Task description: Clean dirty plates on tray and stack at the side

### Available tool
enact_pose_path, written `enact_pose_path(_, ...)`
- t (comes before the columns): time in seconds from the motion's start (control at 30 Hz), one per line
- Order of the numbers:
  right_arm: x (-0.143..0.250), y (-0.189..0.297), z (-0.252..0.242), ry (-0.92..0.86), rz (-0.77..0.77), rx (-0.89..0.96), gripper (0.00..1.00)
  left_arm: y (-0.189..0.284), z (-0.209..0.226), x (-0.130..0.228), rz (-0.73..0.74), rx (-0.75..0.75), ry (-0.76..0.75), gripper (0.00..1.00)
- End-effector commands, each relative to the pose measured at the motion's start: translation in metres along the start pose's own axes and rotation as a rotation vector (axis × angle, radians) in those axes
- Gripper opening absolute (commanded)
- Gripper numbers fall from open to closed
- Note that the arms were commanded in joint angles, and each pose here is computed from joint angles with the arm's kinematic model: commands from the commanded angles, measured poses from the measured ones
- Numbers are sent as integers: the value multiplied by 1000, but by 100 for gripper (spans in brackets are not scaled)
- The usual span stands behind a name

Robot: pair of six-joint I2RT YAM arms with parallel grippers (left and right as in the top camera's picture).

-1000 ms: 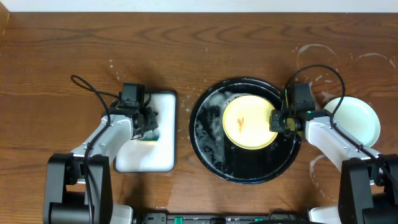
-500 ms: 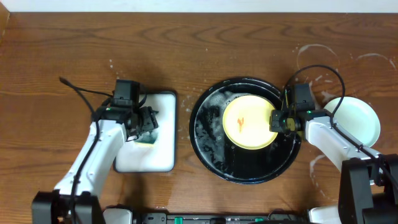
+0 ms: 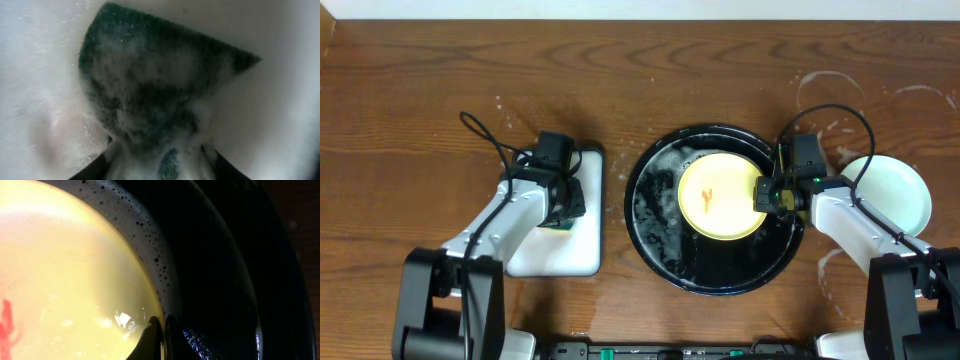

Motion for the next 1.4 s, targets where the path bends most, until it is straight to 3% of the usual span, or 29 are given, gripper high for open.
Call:
enact_pose_path(0.0,-4,0,-14,-5,-10,58,1,-29,4,13,80,-44,-23,33)
enact_pose_path(0.1,-4,0,-14,-6,-10,58,1,-36,4,14,94,-48,-24,8)
enact_pose_path(0.37,-4,0,-14,-5,-10,58,1,-1,-1,-6,51,-33,-21,7)
enact_pose_path(0.73,-4,0,-14,-5,-9,58,1,88,-10,-36,-160,72,-9,7)
enact_pose_path(0.93,-4,0,-14,-5,-9,58,1,92,-20,-37,-185,94,-33,8)
enact_pose_path(1.17,-4,0,-14,-5,-9,58,1,118,-81,-37,-229,273,-170,7)
enact_pose_path(1.37,-3,0,-4,56,0,-10,1,133,-162,-27,-205,555,-193,7)
Point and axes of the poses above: each gripper's point midway between its finger pads, its own y axis back along the fingers, its own z axis along the line the jaws close on, x = y × z, the point moved 4 cm from there along y, back along the fingers, and after that the axes turned 4 degrees about -y, right-handed, at the moved point
